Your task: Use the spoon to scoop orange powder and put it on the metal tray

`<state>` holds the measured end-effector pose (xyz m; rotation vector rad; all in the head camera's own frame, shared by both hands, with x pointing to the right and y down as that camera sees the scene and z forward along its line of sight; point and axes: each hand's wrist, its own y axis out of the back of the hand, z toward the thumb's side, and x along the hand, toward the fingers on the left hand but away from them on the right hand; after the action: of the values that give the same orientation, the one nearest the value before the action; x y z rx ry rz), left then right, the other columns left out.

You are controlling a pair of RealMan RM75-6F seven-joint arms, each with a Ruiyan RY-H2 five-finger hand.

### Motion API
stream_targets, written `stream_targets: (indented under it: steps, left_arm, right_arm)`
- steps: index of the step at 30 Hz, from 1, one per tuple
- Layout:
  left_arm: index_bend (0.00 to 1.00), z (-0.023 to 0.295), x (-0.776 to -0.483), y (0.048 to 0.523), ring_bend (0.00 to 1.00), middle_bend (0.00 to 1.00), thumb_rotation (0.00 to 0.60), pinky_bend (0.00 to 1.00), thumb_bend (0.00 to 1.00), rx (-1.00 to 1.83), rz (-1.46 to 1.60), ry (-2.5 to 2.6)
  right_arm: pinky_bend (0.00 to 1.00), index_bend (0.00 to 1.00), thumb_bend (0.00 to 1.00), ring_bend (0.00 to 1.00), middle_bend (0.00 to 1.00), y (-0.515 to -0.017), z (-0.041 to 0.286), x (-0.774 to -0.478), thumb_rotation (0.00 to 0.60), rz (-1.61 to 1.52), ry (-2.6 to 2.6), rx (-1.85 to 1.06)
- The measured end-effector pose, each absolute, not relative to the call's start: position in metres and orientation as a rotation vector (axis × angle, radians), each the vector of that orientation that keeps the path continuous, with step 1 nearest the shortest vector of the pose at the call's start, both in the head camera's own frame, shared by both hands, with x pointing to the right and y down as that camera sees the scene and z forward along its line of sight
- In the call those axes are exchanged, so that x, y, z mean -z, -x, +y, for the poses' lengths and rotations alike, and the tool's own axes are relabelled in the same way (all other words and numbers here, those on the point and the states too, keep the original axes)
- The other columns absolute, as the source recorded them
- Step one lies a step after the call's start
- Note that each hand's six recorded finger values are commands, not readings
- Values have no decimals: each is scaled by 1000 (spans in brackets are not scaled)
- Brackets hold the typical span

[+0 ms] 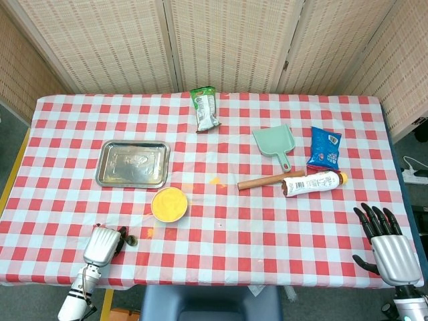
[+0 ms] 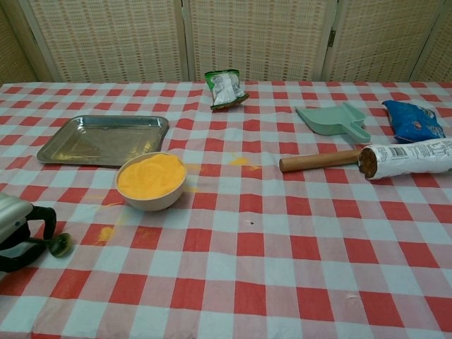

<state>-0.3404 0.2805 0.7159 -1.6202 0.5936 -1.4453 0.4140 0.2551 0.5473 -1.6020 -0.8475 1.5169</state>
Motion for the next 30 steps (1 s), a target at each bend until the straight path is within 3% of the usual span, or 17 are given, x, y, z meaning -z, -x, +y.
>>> stream_targets:
  steps: [13,24,30]
  left_arm:
    - [631,270,-700,341,1000,1000,600,1000,430,1419,680,1619]
    - [629,220,-663,315,1000,1000,600,1000,431,1317,800,1590]
    - [624,194,-664,288,1000,1000,600,1000,425,1300,767,1617]
  right_arm:
    - [0,0,50,0,0,-413,255,-547,600,-846,1605,-1515]
    - [0,0,52,0,0,-417,253,-544,600,-866,1608,-1515]
    - [0,0,56,0,0,-421,251,-544,600,-875,1607,-1527]
